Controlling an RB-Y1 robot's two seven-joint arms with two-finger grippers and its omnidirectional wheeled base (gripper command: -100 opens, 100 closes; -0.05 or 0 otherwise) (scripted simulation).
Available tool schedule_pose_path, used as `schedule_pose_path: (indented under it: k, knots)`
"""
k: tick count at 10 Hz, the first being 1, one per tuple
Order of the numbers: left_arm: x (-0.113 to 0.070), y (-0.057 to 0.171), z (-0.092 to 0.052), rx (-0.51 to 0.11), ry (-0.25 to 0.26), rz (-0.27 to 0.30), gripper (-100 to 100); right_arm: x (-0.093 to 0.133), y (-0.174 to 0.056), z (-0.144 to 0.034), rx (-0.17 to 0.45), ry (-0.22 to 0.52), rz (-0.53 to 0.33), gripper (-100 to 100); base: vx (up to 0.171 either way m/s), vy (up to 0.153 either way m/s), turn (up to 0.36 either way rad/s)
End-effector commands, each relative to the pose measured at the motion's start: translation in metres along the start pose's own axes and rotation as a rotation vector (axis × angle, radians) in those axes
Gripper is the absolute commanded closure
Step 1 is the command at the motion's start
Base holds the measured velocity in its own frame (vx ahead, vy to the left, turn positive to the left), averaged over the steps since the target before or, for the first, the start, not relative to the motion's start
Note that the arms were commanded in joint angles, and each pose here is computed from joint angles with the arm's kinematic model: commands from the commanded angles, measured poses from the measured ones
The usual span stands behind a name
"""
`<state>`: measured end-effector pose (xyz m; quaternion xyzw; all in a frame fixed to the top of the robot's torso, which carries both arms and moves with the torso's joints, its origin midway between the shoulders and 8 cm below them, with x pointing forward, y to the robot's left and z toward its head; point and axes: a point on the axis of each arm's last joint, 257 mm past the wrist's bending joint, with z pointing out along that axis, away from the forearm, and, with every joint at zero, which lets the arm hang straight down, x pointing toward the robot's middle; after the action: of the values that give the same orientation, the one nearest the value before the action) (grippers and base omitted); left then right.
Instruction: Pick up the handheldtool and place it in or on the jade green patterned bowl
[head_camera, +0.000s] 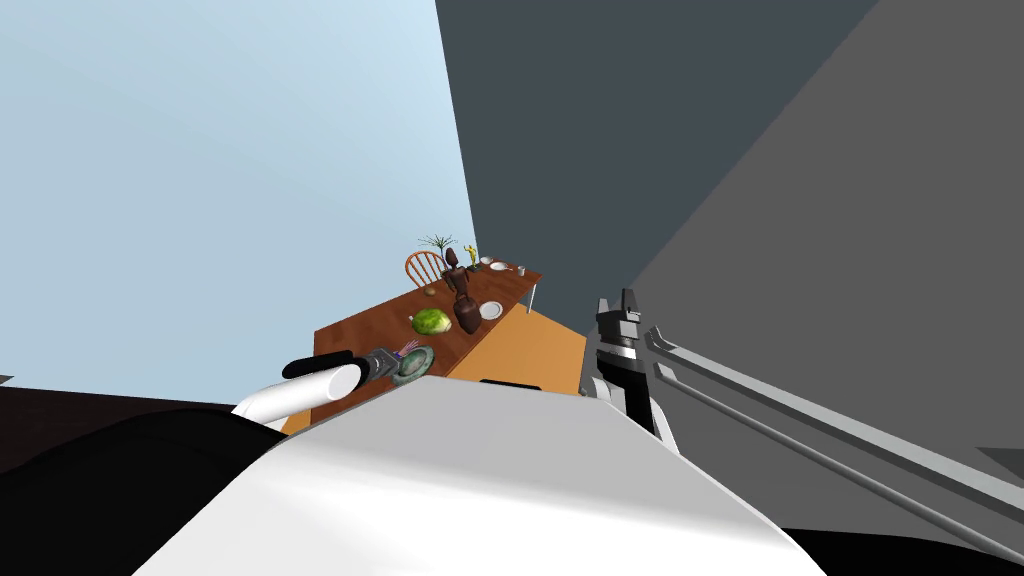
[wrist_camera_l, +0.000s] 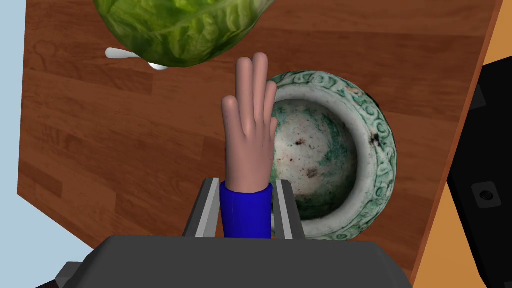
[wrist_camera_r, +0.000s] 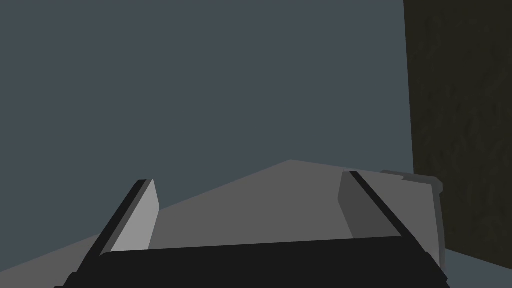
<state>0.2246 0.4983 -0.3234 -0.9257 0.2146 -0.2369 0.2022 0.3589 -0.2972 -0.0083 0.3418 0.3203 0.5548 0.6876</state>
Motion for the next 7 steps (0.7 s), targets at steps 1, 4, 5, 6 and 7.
schedule_pose_path:
  k: [1, 4, 5, 6, 7]
  knots:
    - [0.0000, 0.0000, 0.0000, 0.000, 0.000, 0.000, 100, 0.0000, 0.0000, 0.0000, 0.000, 0.000, 0.000, 0, -0.031, 0.059, -0.018]
    - [-0.0014, 0.0006, -0.0001, -0.003, -0.004, 0.000, -100, 0.0000, 0.0000, 0.0000, 0.000, 0.000, 0.000, 0, -0.003, 0.006, 0.000]
    - [-0.0015, 0.0006, -0.0001, -0.003, -0.004, 0.000, -100, 0.0000, 0.0000, 0.0000, 0.000, 0.000, 0.000, 0, 0.000, 0.000, 0.000]
    - [-0.0015, 0.0006, -0.0001, -0.003, -0.004, 0.000, -100, 0.0000, 0.0000, 0.0000, 0.000, 0.000, 0.000, 0, 0.000, 0.000, 0.000]
    - [-0.0015, 0.0006, -0.0001, -0.003, -0.004, 0.000, 0, 0.0000, 0.0000, 0.0000, 0.000, 0.000, 0.000, 0, 0.000, 0.000, 0.000]
